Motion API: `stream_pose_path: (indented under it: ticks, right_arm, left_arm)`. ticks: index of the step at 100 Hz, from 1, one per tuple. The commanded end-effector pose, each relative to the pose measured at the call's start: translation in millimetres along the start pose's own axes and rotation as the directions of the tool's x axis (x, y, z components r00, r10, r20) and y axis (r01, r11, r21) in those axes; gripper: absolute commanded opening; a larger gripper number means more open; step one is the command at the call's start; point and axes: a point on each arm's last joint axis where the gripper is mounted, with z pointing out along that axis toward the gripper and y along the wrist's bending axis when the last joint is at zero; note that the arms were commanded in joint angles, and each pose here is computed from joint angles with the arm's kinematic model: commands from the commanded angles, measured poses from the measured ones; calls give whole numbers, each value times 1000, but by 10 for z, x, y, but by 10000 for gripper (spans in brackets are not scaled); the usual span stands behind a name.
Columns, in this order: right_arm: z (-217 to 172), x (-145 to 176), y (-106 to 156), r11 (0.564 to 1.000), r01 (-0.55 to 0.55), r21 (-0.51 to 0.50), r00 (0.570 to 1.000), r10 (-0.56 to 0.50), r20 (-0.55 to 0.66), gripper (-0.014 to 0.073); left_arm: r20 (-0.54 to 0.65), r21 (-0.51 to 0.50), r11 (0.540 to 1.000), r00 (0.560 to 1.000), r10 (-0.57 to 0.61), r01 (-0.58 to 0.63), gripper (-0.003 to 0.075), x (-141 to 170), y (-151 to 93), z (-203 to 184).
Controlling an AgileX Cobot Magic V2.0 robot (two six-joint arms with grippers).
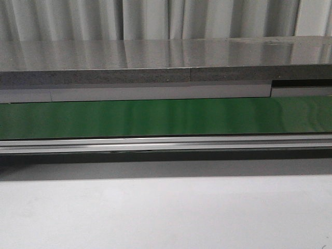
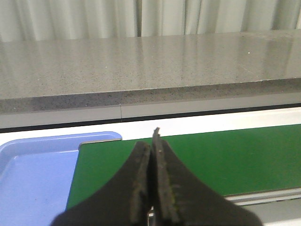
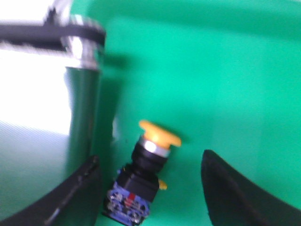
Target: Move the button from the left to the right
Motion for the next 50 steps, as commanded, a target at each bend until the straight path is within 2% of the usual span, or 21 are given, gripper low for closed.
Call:
stream_pose_path:
  ticks: [1, 14, 50]
  right_arm:
    - [-462, -263, 21, 998, -38, 45, 982, 29, 188, 469]
    - [-663, -406, 202, 998, -62, -1, 957, 59, 283, 469]
    - [-1179, -706, 1030, 989, 81, -125, 901, -19, 434, 468]
  left_arm:
    - [105, -6, 1000, 994, -14, 15, -20, -170, 7, -14]
    - [105, -6, 1000, 994, -14, 15, -20, -170, 7, -14]
    - [105, -6, 1000, 994, -14, 15, -20, -170, 7, -14]
